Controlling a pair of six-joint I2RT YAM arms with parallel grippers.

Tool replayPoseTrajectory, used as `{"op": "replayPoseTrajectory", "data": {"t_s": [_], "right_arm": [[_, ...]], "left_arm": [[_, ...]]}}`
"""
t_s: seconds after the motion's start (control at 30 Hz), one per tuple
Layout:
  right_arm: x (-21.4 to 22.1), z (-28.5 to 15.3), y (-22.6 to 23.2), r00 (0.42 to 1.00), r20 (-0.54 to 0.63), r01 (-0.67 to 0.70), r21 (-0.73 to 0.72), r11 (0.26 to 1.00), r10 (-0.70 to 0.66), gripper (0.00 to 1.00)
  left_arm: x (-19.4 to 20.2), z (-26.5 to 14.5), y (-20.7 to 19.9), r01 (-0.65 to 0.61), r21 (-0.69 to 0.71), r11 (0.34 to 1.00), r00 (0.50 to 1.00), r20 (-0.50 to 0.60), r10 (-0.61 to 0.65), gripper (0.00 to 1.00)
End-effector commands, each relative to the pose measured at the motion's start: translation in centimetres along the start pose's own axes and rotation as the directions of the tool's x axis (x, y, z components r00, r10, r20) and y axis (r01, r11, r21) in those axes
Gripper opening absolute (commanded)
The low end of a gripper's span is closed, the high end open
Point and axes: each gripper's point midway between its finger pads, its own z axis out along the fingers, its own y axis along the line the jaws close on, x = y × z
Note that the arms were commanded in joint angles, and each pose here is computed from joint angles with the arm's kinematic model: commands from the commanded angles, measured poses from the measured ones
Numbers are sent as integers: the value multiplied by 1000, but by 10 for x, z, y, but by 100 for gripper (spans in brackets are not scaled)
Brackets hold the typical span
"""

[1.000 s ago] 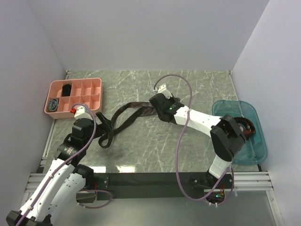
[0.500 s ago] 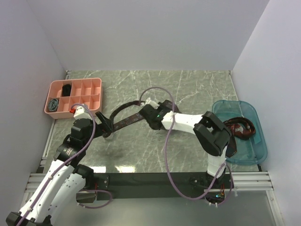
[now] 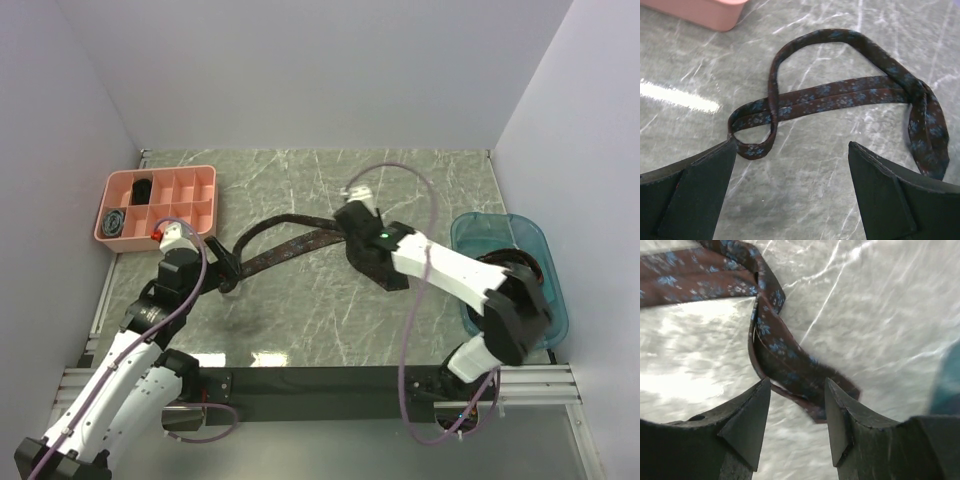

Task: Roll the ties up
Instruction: Flatten the tie

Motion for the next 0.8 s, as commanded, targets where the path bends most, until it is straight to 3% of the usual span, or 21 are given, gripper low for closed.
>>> {"op": "replayPoseTrajectory", "data": {"t_s": [0.0, 0.1, 0.13, 0.23, 0.4, 0.57, 0.77], "right_arm": [[9, -11, 8, 948, -49, -318, -164, 934, 314, 54], [15, -6, 5, 865, -86, -500, -238, 833, 495, 45], [28, -2, 7, 838, -123, -545, -237, 804, 532, 38], [26, -2, 15, 785, -165, -617, -304, 726, 598, 33], [43, 21, 21, 733, -234, -680, -279, 678, 639, 33], [59, 61, -9, 626, -257, -779, -160, 607, 736, 32], [54, 102, -43, 596, -250, -791, -21, 612, 763, 33]], "left_arm": [[-3, 3, 8, 68, -60, 996, 998, 21, -66, 99], [-2, 7, 15, 115, -94, 989, 993, 42, -111, 99], [1, 8, 17, 133, -99, 986, 991, 42, -129, 99], [4, 13, 16, 145, -100, 984, 989, 32, -142, 100], [17, 23, 19, 132, -126, 983, 991, -13, -135, 99], [23, 30, 24, 136, -148, 979, 990, -20, -141, 99], [32, 37, 30, 133, -175, 975, 989, -37, -142, 99]]}}
